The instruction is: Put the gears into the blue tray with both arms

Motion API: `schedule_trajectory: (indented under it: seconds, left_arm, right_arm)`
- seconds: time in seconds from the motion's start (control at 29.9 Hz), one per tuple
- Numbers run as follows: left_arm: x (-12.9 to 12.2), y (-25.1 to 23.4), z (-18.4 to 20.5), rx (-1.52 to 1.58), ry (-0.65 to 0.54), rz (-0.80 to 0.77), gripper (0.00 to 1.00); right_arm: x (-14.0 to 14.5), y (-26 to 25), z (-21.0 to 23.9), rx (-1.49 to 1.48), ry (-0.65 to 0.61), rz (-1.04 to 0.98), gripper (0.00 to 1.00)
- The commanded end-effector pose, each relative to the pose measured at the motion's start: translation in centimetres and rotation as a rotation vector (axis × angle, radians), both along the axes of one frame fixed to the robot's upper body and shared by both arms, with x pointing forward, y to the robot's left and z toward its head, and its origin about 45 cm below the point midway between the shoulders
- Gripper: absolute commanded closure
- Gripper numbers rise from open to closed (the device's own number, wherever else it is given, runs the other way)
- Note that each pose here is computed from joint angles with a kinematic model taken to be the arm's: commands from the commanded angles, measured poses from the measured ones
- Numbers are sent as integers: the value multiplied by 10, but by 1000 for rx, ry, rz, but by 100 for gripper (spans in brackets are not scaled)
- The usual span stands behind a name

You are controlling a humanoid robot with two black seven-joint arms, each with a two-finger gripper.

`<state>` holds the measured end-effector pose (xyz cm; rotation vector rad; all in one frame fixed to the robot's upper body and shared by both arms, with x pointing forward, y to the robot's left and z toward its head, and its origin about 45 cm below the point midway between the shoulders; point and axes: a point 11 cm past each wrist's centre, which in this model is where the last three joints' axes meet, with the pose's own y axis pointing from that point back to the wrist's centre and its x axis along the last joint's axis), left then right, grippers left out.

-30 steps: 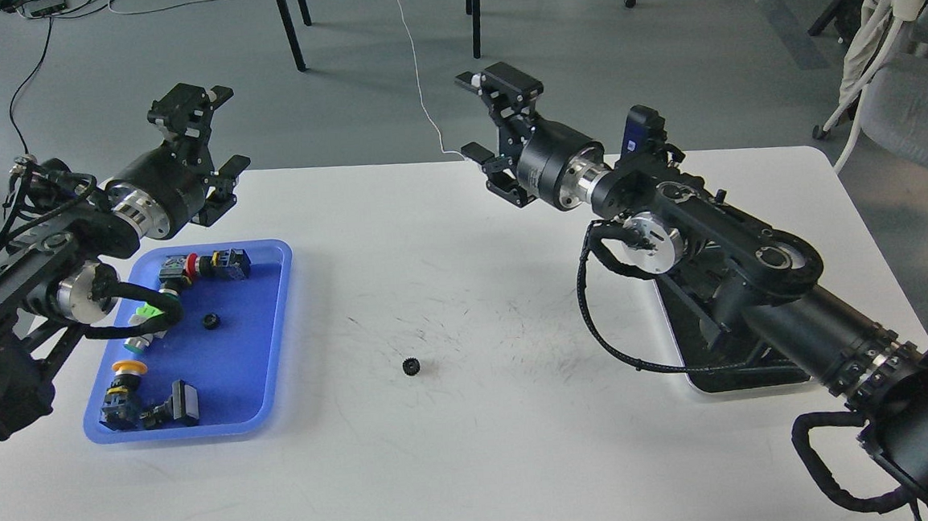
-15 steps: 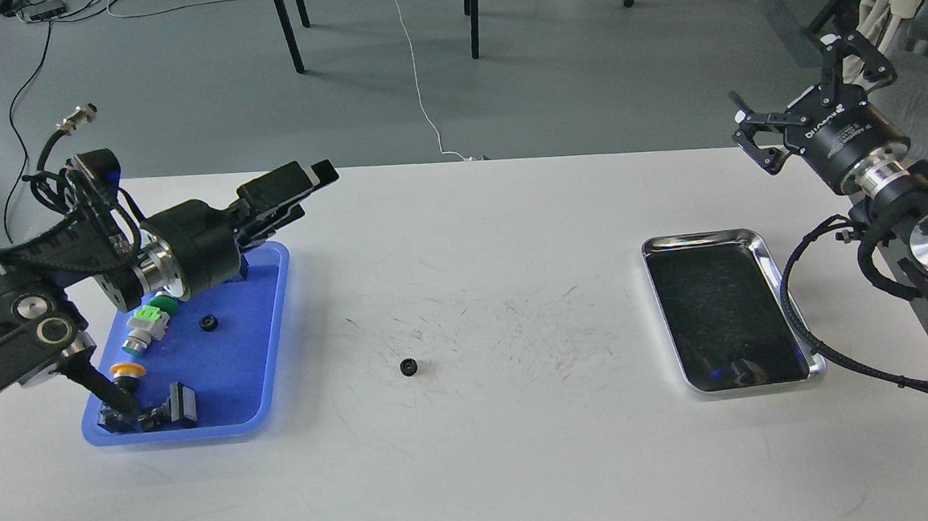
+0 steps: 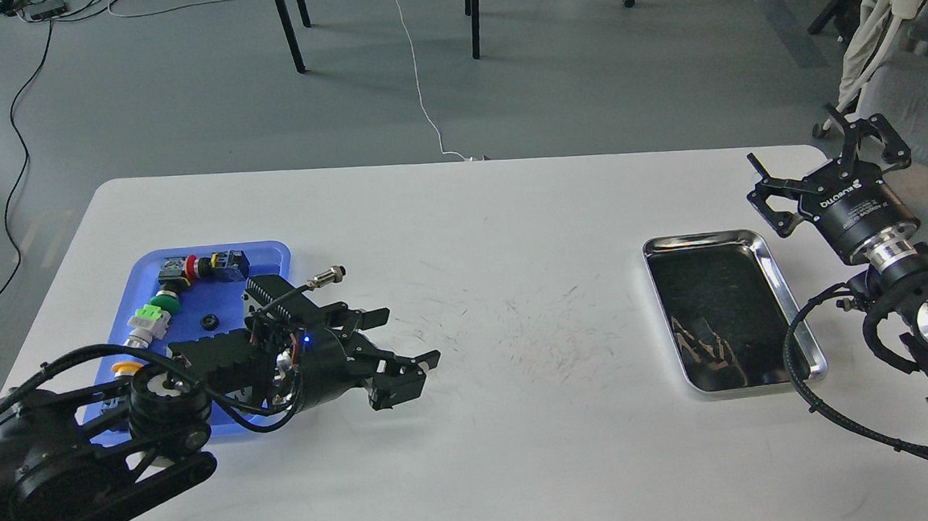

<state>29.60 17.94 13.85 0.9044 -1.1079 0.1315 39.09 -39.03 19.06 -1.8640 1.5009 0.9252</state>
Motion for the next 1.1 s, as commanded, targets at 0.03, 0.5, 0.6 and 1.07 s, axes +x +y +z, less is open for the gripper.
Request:
schedule_trajectory:
  seconds: [0.03, 0.5, 0.6, 1.07]
  left_arm:
    - [-2, -1, -19, 42, -11, 19, 4]
    - [-8, 6, -44, 104, -14, 23, 33]
    - [-10, 8, -47, 106, -6, 28, 50]
    - [-13, 19, -49, 111, 5, 54, 95]
  right_arm:
    - [0, -1, 1, -3, -1, -2, 4]
    - [-1, 1, 0, -5, -1, 6, 4]
    - [-1, 0, 0, -5, 0, 5, 4]
    - [-1, 1, -2, -8, 5, 9, 4]
